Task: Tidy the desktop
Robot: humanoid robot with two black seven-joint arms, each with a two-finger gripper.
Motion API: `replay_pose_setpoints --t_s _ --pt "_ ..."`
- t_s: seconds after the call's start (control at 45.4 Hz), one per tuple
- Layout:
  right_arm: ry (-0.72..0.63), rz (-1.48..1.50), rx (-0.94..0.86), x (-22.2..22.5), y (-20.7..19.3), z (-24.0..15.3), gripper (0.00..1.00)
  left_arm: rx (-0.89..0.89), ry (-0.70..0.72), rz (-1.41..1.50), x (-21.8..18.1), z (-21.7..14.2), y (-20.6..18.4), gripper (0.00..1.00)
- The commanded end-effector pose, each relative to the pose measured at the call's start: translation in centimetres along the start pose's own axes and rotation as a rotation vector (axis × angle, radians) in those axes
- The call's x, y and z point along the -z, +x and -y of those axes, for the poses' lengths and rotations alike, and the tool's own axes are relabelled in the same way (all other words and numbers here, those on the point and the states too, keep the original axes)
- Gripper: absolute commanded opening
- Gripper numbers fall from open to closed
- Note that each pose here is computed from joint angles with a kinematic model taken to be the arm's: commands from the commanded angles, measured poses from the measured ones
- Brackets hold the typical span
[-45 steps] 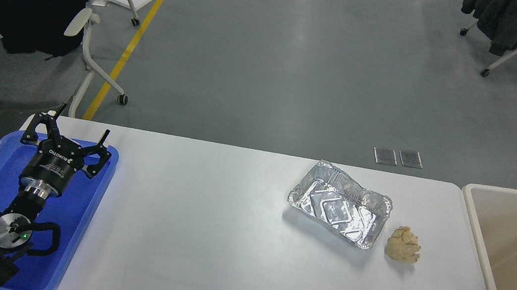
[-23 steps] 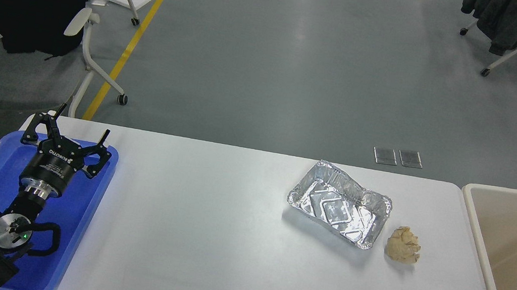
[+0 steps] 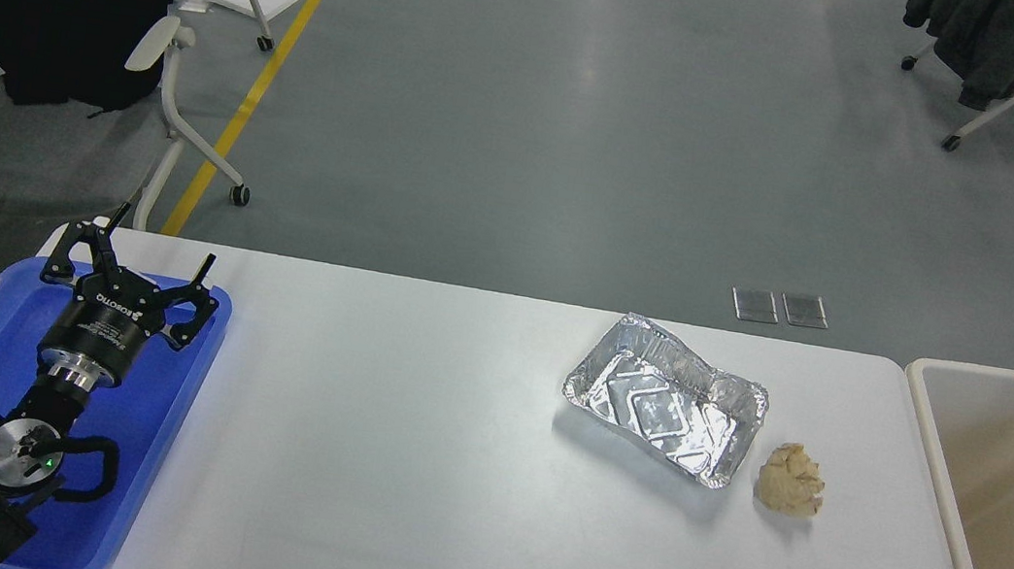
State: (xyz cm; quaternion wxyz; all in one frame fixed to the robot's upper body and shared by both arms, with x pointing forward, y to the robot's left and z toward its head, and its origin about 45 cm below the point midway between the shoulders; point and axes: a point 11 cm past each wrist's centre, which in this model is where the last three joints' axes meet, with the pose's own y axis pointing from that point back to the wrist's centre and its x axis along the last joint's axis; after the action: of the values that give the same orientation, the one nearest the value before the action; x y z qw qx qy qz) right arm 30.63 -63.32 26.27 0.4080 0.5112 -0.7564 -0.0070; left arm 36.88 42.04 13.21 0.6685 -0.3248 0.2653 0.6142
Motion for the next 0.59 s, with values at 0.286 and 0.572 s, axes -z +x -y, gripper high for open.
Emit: replay_pose_setpoints --t_s 0.286,0.572 --pt "0.418 0.341 -0.067 16.0 4.8 -2.2 1.0 0.0 0.0 0.0 0.0 0.0 0.0 0.99" --pt "0.486 0.396 -0.059 18.7 5.4 -3.1 1.0 0.001 0.0 -0.001 0.0 0.0 0.0 0.99"
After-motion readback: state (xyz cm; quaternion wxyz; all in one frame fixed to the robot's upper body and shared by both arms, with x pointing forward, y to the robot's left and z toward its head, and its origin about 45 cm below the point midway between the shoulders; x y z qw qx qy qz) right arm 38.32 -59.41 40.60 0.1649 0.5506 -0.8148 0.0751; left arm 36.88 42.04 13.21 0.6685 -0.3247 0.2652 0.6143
